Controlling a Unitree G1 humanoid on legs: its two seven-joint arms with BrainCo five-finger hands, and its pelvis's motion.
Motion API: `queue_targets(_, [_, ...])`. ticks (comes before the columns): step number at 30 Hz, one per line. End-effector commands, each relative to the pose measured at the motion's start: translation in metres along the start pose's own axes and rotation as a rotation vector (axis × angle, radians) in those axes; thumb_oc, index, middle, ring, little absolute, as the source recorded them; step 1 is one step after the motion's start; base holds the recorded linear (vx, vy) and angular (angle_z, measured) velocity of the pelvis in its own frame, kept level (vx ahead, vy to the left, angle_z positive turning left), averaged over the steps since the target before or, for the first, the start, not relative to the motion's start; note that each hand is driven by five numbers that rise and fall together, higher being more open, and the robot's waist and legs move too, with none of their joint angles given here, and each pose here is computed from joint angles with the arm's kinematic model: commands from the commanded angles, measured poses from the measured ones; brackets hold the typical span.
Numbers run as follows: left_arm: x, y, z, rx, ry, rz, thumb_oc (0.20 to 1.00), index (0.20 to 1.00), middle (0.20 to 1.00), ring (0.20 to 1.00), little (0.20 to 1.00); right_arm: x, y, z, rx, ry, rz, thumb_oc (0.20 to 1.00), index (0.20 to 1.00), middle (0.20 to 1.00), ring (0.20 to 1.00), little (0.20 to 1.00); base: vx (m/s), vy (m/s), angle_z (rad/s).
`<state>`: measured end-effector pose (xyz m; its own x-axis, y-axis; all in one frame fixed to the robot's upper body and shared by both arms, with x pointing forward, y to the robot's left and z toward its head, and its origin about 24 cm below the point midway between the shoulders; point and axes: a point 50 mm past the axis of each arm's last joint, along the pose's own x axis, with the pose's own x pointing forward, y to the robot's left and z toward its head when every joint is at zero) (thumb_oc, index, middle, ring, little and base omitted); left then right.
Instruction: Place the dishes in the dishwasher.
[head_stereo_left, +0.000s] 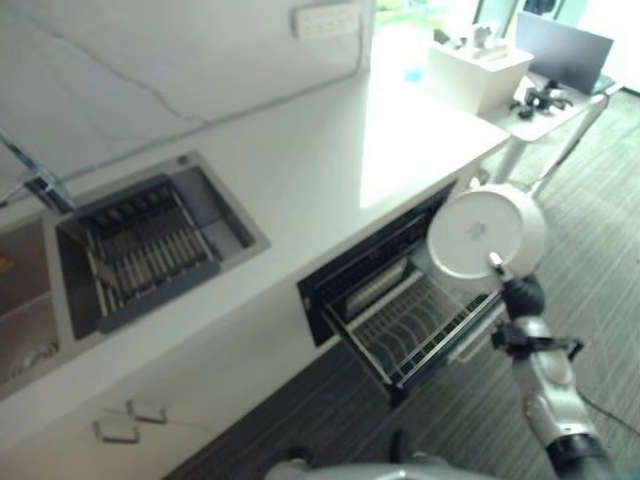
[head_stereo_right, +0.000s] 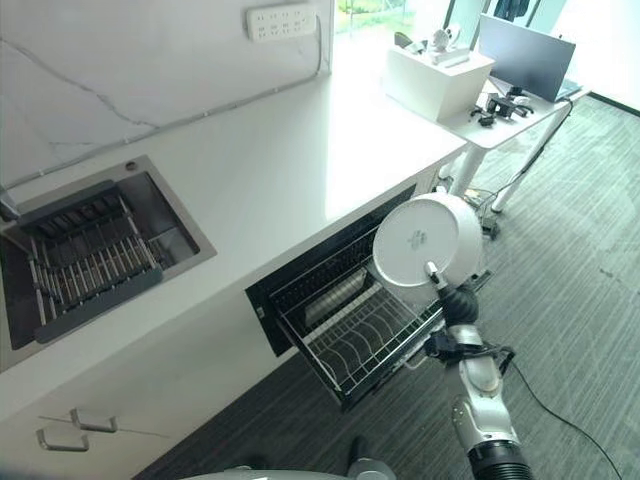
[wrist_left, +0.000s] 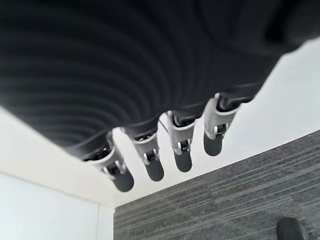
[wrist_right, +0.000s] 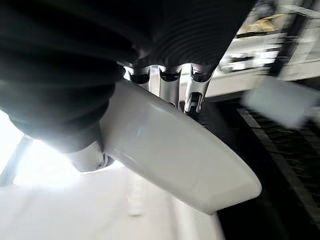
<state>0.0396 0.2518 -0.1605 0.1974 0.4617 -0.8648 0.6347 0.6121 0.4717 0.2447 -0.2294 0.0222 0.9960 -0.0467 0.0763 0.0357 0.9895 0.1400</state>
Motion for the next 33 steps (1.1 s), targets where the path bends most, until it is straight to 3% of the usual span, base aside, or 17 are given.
queue_targets(1, [0.006, 0.019, -0.002, -0.04, 0.046, 0.036, 1.0, 1.0, 1.0, 1.0, 1.0, 0.026, 0.012, 0.042, 0.004, -0.228, 0.055, 0.2, 0.2, 0.2, 0.2, 0.2, -0.02, 0.076, 0.05])
queue_targets(11, [0.006, 0.02, 0.0, -0.062, 0.032, 0.02, 1.0, 1.0, 1.0, 1.0, 1.0, 0.03, 0.002, 0.001, -0.265, 0.028, -0.004, 0.2, 0.2, 0.2, 0.2, 0.2, -0.01, 0.039, 0.14])
queue_targets(14, [0.006, 0.02, 0.001, -0.071, 0.028, 0.005, 1.0, 1.0, 1.0, 1.0, 1.0, 0.037, -0.007, -0.003, -0.486, 0.087, -0.088, 0.2, 0.2, 0.2, 0.2, 0.2, 0.01, 0.02, 0.16])
queue_targets(20, [0.009, 0.039, 0.004, -0.031, 0.014, 0.023, 1.0, 1.0, 1.0, 1.0, 1.0, 0.065, -0.016, 0.01, -1.006, 0.144, -0.079, 0.2, 0.2, 0.2, 0.2, 0.2, 0.02, -0.013, 0.07])
queue_targets(26, [0.012, 0.064, 0.002, 0.029, 0.007, 0.079, 1.0, 1.0, 1.0, 1.0, 1.0, 0.094, -0.002, 0.027, -1.391, 0.086, 0.004, 0.2, 0.2, 0.2, 0.2, 0.2, 0.03, -0.08, 0.11])
queue_targets(29, [0.013, 0.083, 0.007, 0.033, -0.005, 0.12, 1.0, 1.0, 1.0, 1.0, 1.0, 0.106, 0.001, 0.031, -1.505, 0.088, 0.037, 0.2, 0.2, 0.2, 0.2, 0.2, -0.05, -0.105, 0.14])
queue_targets(33, [0.014, 0.094, 0.01, 0.033, -0.006, 0.147, 1.0, 1.0, 1.0, 1.0, 1.0, 0.111, -0.003, 0.031, -1.512, 0.125, 0.026, 0.2, 0.2, 0.2, 0.2, 0.2, -0.02, -0.051, 0.13])
